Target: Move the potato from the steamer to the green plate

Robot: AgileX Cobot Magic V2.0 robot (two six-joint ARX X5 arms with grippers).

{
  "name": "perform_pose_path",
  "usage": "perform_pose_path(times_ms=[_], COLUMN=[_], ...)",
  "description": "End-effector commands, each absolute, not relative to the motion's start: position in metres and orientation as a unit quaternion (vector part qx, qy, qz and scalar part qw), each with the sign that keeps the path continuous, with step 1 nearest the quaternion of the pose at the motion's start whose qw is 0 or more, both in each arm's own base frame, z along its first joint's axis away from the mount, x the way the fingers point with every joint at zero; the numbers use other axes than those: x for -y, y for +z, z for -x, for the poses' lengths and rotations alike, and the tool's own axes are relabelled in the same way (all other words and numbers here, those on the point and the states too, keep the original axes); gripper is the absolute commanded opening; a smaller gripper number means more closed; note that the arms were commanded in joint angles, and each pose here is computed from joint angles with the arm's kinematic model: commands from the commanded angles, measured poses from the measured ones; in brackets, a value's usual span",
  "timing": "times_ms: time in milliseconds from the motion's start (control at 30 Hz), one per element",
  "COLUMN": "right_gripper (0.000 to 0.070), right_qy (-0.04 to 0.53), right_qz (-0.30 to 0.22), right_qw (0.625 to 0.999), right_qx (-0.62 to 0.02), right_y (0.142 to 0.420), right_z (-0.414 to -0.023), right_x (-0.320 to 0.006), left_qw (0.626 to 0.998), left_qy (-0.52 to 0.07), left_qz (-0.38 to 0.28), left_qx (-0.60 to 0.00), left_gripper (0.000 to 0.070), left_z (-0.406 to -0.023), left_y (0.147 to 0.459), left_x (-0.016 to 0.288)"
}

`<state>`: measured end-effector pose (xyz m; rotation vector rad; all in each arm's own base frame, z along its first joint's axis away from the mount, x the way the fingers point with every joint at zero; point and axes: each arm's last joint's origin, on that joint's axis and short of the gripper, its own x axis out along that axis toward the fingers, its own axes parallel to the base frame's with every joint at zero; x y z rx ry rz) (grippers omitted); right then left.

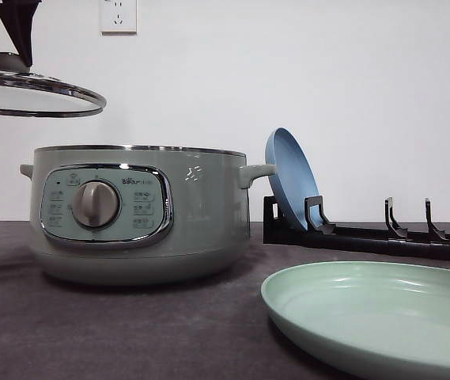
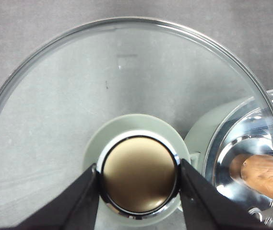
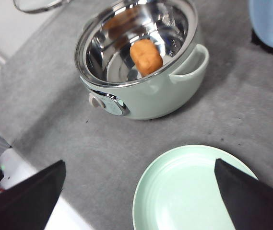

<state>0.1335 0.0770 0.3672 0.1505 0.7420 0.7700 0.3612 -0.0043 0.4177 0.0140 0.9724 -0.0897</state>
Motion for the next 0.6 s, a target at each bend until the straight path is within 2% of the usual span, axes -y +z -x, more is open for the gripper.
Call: perform_pose_path(times_ms=[0,300,567], right_gripper=[0.0628,0.0628,0.0628], right_qy=[0.385,0.436,0.474], right_qz=[-0.046,0.028,0.080], right_qw=[0.851,0.811,0.790], right_qx=[-0.356,-0.388,-0.380], right_y=[0.372,0.383,0.366], right_z=[-0.151,-0.242,-0.310], right_x=[-0.090,-0.167,-0.241], left_qw=[0.900,0.899,0.899], left_qy=[-0.047,-0.047,-0.047], left_qz=[-0.013,-0.013,-0.012], left_qx=[-0.433,-0.435,-0.435], left_gripper=[0.0003,0.0003,0.0003], left_z=[-0.359,-0.359,-0.359], left_y=[0.432,0.432,0.432], left_x=[0.004,0.004,0.004])
